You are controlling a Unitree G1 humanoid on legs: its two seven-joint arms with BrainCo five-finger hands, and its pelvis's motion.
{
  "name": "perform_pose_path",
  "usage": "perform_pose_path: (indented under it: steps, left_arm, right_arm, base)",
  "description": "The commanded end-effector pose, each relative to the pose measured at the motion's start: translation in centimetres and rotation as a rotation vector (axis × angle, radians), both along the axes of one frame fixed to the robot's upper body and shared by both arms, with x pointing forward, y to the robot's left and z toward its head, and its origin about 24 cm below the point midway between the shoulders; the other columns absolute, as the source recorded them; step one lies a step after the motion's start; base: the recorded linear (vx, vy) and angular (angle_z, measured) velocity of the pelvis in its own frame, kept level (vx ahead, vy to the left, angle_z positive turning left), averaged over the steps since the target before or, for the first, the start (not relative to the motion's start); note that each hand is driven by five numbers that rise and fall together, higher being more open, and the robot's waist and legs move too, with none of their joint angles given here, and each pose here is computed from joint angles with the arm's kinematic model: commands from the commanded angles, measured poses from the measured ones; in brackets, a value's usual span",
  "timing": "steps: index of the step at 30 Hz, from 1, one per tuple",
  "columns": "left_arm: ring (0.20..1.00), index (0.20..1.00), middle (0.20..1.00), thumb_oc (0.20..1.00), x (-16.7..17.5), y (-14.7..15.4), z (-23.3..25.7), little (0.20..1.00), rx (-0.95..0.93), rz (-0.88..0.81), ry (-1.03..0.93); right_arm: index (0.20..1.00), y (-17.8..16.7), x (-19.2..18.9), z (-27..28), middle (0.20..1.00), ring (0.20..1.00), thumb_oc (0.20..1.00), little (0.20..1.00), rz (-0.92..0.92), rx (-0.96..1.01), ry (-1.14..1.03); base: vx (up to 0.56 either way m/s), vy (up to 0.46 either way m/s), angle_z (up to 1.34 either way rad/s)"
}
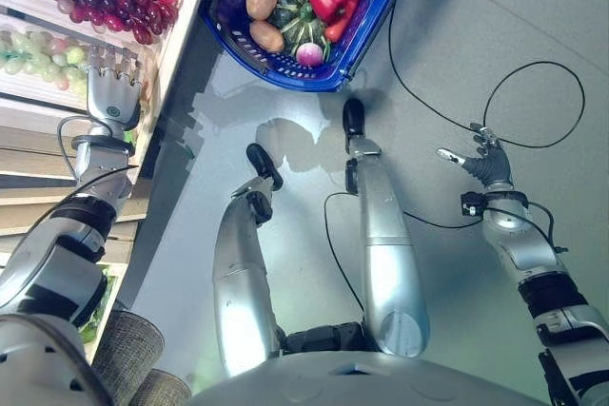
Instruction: Pick up fruits and vegetables into the basket
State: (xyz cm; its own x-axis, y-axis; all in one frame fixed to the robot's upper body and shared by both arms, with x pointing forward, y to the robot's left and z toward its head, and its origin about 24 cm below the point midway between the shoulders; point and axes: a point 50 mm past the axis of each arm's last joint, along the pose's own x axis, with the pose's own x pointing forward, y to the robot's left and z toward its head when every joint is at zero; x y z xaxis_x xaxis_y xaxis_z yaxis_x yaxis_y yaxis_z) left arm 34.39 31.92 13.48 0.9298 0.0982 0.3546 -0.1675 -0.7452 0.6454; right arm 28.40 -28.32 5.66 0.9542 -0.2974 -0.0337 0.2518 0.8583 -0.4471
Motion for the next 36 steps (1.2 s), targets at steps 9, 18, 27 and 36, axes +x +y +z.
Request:
perform_pose_path:
  steps: [9,18,27,36]
  left_arm:
    - [1.0,1.0,1.0,1.0,-2.5,4.3,-1.2,1.0,-0.004,0.247,0.035]
    - [1.0,1.0,1.0,1.0,-4.0,5.7,-3.6,1.0,-0.13,0.376,0.103]
    - [1.0,1.0,1.0,1.0,-4.9,6.3,-3.9,1.0,-0.082,0.443,0.063]
    - [1.0,1.0,1.0,1.0,-5.1,6.4,-2.9,1.0,-0.04,0.45,-0.045]
  right_arm:
    - [1.0,0.0,-0.9,1.2,1.0,1.0,1.0,1.0,0.003,0.025,-0.102]
    - [1.0,0.1,-0.8,1.7,1.0,1.0,1.0,1.0,0.01,0.06,-0.139]
    - [1.0,0.1,-0.5,1.8,1.0,1.0,1.0,1.0,-0.008,0.066,-0.155]
    - [1.0,-0.2,-0.4,2.4,1.0,1.0,1.0,1.0,-0.037,0.062,-0.193]
  base:
    - [-0.01,0.036,-0.02]
    - [-0.02,0.054,0.0]
    - [0.0,0.019,0.0]
    - [0.0,0.011,0.0]
